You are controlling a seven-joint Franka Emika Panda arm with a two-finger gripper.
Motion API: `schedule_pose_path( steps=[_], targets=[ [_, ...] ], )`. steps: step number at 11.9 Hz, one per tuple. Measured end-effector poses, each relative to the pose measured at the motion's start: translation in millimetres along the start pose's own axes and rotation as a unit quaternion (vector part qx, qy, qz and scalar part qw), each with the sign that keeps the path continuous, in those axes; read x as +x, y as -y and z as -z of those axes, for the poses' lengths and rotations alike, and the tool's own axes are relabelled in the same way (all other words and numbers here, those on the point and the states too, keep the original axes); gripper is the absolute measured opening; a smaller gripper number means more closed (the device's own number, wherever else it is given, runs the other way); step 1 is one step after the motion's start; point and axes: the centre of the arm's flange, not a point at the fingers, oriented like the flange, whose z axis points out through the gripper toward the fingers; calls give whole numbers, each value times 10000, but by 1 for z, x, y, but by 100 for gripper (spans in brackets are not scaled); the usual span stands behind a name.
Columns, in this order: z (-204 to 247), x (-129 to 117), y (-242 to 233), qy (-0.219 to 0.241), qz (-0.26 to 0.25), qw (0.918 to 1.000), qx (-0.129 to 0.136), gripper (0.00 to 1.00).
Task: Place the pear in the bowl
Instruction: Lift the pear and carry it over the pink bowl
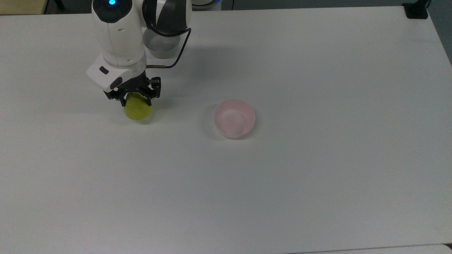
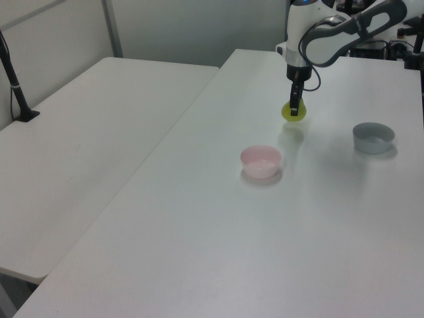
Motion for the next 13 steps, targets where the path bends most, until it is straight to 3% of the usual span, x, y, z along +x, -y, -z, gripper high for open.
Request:
schedule_pose_path(
  steps=[9, 13],
  targets=[
    [169, 2, -16, 384, -192, 9991, 41, 69],
    [176, 26, 78, 327, -89, 9994, 41, 69]
  ],
)
